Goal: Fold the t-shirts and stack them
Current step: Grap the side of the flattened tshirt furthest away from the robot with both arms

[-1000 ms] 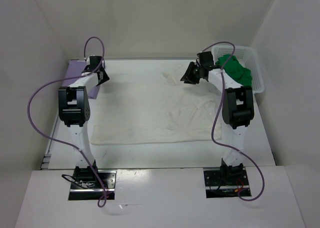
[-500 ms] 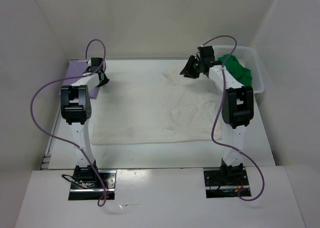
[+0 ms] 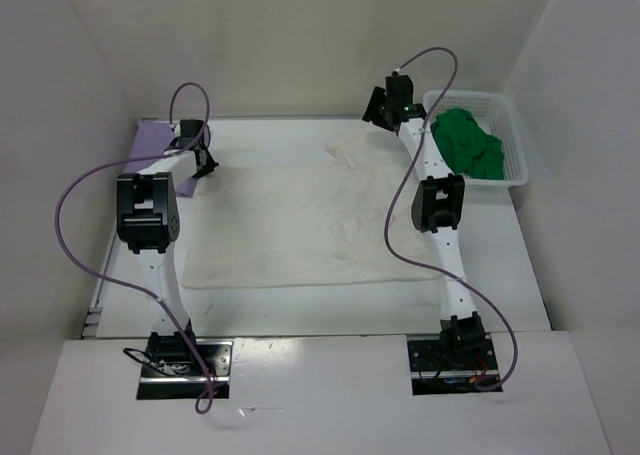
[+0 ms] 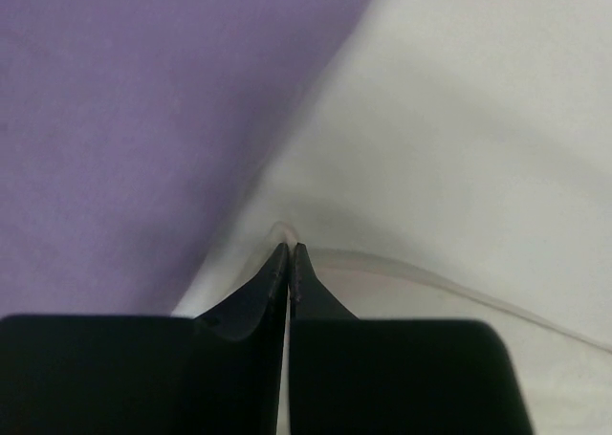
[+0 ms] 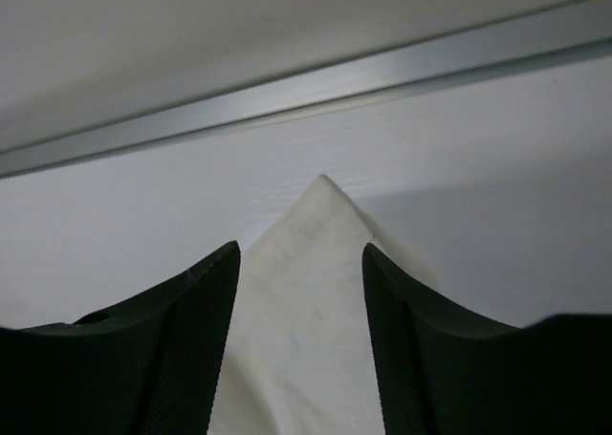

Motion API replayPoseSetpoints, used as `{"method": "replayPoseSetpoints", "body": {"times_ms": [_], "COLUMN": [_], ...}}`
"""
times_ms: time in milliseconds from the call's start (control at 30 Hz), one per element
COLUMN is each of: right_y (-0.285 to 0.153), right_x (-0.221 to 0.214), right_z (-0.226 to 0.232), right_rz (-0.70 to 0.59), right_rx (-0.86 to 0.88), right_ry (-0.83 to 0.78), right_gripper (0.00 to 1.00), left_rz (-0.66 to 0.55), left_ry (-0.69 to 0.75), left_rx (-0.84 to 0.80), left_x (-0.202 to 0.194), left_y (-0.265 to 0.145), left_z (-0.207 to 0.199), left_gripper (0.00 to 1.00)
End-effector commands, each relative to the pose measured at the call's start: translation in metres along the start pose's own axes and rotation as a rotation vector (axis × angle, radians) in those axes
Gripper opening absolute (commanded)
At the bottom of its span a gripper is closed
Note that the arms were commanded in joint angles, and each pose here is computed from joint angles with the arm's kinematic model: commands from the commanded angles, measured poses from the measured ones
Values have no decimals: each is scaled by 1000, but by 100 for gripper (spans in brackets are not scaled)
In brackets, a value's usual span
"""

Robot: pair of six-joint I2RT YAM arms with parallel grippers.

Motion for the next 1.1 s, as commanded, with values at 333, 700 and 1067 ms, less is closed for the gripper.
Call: {"method": "replayPoseSetpoints", "body": {"times_ms": [333,700,1067], "right_y": [38,49,15], "right_x": [-24,-39,1], "right_z": [-7,-8,11], "right_rz": [-89,-39,-67], "right_rx": [-75,-20,73], "right_ry": [-93,-51,66], "right_gripper": [67,47,0], "left_rz": [-87,-92,-91], "left_ry": [-61,-82,-72], "left_rx": [-75,-119,-118], "left_x": [23,27,26], "left_y": [-48,-59,-61], "left_z": [-1,-5,-4], "left_gripper": [0,0,0]}}
Point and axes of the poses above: each gripper's point midway between its finger pads, its own y axis out along the fingers, its own z axis along the line the jaws close on, x = y × z, the point moved 9 cm from there along -y, back along the fingers, and after that the axes turned 7 degrees about y, right-handed, at the moved point
